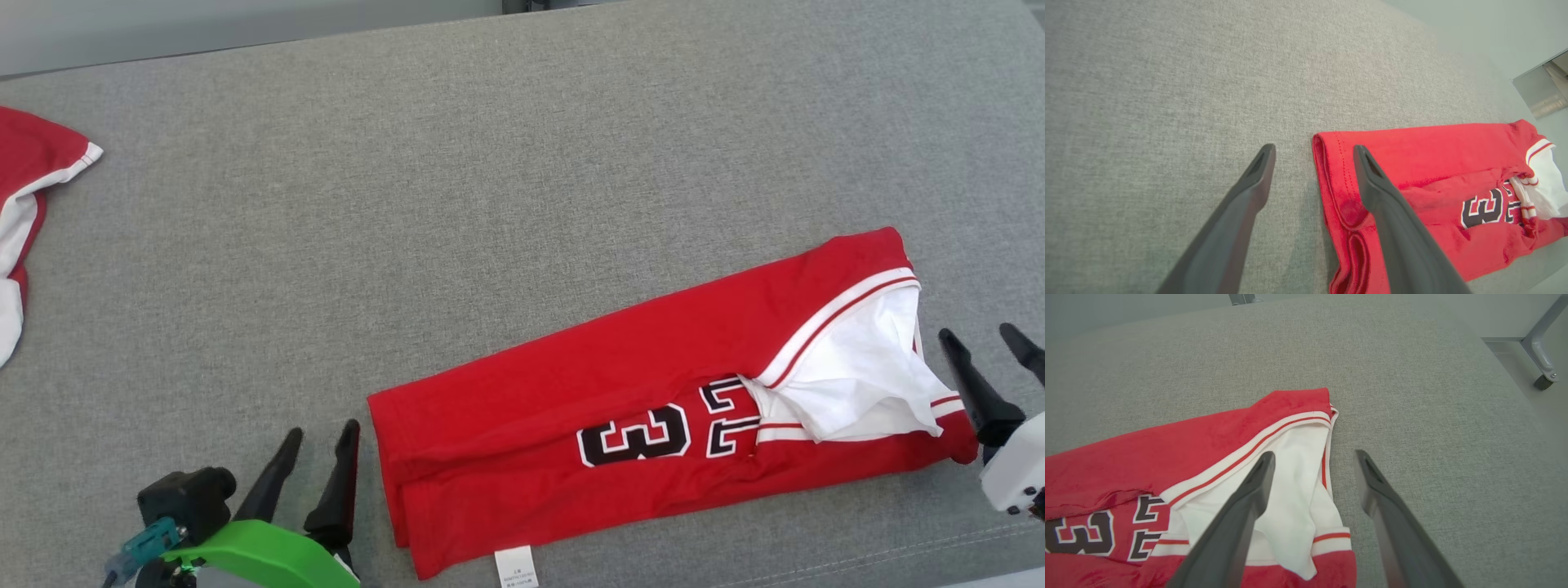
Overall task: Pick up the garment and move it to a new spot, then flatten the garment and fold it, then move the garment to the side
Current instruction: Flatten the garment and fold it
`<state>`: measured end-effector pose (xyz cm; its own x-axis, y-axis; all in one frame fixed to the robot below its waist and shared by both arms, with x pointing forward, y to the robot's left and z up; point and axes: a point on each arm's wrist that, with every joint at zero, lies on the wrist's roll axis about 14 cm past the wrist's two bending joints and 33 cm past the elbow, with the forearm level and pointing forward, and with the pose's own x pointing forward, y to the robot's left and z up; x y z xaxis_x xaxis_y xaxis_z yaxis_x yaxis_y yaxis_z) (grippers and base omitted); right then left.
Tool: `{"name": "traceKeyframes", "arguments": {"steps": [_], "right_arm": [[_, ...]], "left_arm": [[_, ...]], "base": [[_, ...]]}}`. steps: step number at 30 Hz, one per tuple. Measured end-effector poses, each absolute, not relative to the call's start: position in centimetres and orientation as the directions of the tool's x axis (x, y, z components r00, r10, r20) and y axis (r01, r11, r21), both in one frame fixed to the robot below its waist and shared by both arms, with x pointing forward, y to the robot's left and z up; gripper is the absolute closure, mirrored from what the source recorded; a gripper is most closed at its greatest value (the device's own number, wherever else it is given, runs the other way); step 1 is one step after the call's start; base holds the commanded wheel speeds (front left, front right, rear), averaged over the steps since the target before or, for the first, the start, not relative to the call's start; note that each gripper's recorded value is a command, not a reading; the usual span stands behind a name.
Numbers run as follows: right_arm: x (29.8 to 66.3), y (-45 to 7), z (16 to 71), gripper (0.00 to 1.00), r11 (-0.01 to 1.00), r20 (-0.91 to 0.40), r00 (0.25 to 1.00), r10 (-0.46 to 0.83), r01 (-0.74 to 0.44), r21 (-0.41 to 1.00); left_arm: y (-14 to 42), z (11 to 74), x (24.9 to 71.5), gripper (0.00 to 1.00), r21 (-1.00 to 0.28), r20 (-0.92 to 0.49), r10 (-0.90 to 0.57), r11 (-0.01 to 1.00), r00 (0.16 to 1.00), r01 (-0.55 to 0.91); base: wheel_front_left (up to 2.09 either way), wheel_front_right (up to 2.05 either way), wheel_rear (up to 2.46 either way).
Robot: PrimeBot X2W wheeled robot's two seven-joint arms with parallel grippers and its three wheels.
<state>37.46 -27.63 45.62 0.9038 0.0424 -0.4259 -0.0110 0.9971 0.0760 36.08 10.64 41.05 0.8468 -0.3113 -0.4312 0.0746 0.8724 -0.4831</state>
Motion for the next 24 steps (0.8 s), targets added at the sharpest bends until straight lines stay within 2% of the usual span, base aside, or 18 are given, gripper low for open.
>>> {"name": "traceKeyframes", "arguments": {"steps": [4,6,10,18,21,23,24], "right_arm": [[37.7,-29.1,46.4,0.0,0.998,-0.419,0.908,-0.001,0.025,0.052],[37.8,-28.9,45.5,0.0,0.999,-0.461,0.887,0.005,0.021,0.051],[38.0,-27.7,42.8,0.0,0.998,-0.559,0.828,0.041,-0.005,0.067],[38.7,-27.7,38.1,0.0,0.998,-0.676,0.735,0.041,0.007,0.069],[38.8,-26.2,36.6,0.0,0.992,-0.708,0.701,0.09,-0.002,0.125],[39.1,-25.2,36.3,0.98,0.985,-0.714,0.688,0.135,-0.015,0.171],[39.2,-24.9,36.3,1.0,0.981,-0.711,0.687,0.153,-0.017,0.195]], "left_arm": [[12.2,41.6,36.7,0.0,-0.395,-0.351,-0.224,0.916,0.909,0.073],[12.7,42.0,37.0,0.0,-0.327,-0.296,-0.195,0.941,0.935,0.093],[11.8,41.8,37.1,0.0,-0.279,-0.241,-0.192,0.952,0.951,0.121],[11.7,39.8,36.7,0.0,-0.283,-0.276,-0.16,0.956,0.948,0.079],[12.1,40.1,37.1,0.0,-0.289,-0.258,-0.14,0.955,0.956,0.062],[12.5,40.2,37.1,0.0,-0.29,-0.254,-0.125,0.956,0.959,0.048],[12.7,40.2,37.2,0.0,-0.289,-0.252,-0.113,0.957,0.961,0.037]], "base": [[0.0,0.0,0.0],[0.0,0.0,0.0],[0.0,0.0,0.0],[0.0,0.0,0.0],[0.0,0.0,0.0],[0.0,0.0,0.0],[0.0,0.0,0.0]]}}
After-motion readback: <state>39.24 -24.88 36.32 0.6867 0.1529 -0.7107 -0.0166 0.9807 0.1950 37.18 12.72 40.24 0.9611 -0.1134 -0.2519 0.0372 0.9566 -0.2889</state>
